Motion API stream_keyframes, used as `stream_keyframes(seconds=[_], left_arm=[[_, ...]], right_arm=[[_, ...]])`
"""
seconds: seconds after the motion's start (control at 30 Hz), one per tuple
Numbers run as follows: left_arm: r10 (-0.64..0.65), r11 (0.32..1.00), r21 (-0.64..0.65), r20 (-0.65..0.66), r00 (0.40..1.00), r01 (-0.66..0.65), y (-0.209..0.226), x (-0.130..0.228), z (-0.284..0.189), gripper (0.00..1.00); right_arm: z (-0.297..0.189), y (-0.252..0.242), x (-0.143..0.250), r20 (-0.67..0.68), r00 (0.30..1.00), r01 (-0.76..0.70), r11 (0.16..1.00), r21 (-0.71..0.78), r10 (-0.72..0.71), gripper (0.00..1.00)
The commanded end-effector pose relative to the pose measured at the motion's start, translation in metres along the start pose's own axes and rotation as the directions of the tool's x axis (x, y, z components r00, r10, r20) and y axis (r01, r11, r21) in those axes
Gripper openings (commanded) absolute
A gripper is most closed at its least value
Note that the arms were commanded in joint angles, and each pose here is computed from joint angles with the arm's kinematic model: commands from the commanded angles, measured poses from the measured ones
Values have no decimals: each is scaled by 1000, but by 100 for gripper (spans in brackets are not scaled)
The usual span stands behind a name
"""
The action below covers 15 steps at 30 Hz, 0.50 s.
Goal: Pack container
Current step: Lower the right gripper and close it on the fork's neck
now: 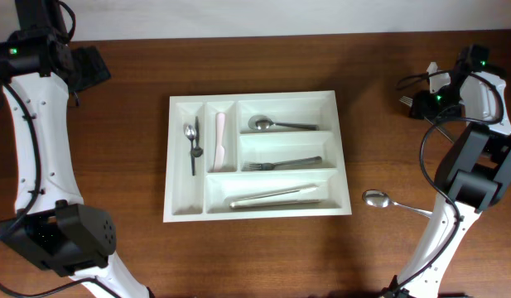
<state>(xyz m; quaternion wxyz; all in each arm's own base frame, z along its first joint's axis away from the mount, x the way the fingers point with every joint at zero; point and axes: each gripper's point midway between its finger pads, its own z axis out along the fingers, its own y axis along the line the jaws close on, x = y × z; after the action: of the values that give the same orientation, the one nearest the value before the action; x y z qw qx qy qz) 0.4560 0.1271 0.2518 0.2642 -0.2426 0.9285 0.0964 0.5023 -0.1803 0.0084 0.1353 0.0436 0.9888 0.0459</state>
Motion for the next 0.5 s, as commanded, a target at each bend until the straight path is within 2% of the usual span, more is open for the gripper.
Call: stream_keyframes(seconds=[0.0, 0.13, 0.27, 0.47], left_arm=[[-6, 1000, -5, 13, 1000, 6, 2, -3, -4, 99], [-6, 1000, -5, 13, 1000, 6, 2, -3, -4, 99], [-6, 1000, -5, 13, 1000, 6, 2, -3, -4, 99], [-6, 1000, -5, 13, 1000, 6, 2, -3, -4, 99]], right_arm=[[15, 4, 6, -26, 1000, -10, 1000, -30, 9, 56], [15, 4, 6, -27, 1000, -10, 999, -30, 9, 49], [15, 5, 7, -30, 1000, -11, 999, -35, 10, 36], [15, 8, 8, -34, 999, -13, 999, -49, 11, 28]])
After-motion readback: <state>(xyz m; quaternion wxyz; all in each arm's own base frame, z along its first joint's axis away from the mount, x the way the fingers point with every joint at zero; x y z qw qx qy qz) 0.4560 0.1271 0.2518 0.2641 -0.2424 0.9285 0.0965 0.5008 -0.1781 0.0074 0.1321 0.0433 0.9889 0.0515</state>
